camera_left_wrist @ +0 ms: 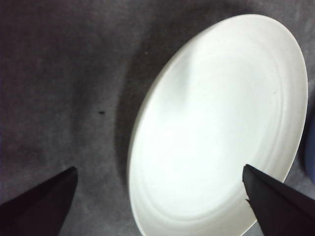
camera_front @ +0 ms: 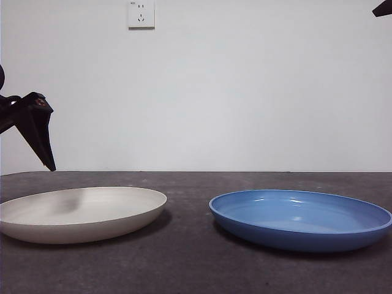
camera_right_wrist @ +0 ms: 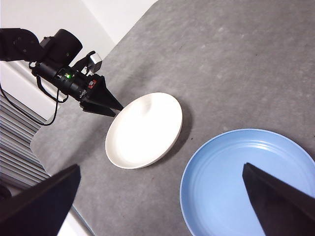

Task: Pick up the white plate, put it on the blue plate, put it on desk

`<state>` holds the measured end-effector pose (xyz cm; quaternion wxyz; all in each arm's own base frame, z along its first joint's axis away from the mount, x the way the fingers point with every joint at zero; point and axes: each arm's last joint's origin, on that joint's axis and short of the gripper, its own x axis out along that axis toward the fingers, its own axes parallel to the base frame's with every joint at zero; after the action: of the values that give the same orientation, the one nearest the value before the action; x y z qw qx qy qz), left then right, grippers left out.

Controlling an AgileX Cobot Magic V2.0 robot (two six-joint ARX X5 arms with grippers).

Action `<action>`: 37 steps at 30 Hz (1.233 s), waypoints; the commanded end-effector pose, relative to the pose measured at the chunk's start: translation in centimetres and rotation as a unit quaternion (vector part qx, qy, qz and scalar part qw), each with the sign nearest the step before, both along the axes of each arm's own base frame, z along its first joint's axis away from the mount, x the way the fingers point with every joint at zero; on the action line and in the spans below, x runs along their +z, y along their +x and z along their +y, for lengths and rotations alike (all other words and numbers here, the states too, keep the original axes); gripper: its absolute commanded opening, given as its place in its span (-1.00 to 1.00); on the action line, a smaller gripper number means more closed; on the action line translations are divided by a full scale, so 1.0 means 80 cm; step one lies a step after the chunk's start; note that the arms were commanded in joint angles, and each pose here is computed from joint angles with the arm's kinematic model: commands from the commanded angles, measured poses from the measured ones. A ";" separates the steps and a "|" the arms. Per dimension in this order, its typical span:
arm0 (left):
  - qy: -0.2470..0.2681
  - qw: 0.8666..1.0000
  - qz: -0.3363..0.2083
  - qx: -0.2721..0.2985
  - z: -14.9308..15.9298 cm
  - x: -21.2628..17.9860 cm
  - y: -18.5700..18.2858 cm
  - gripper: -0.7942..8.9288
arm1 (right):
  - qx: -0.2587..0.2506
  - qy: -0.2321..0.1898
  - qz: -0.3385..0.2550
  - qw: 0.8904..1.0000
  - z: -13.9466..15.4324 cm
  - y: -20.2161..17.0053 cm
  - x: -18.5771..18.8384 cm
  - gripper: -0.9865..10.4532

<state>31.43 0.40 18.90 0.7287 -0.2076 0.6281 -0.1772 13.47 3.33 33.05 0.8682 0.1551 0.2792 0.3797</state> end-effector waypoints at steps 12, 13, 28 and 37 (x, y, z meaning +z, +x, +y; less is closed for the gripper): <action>-0.034 0.999 0.023 -0.015 -0.002 -0.030 0.015 0.45 | 0.003 -0.007 -0.021 1.000 0.000 0.000 0.008 0.19; -0.035 0.999 0.025 -0.015 -0.002 -0.033 0.016 0.38 | 0.003 -0.007 -0.021 1.000 0.000 0.000 0.008 0.19; 0.005 0.999 0.032 -0.010 0.000 -0.039 0.017 -0.68 | -0.006 -0.014 -0.023 1.000 0.000 0.001 0.008 0.19; 0.008 1.000 0.024 -0.012 0.001 -0.038 0.019 -0.82 | -0.007 -0.013 -0.022 1.000 0.000 0.001 0.008 0.19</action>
<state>32.60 0.49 16.21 0.7152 -0.2018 0.6469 -0.1711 13.52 3.27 33.02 0.8753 0.1452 0.2765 0.3692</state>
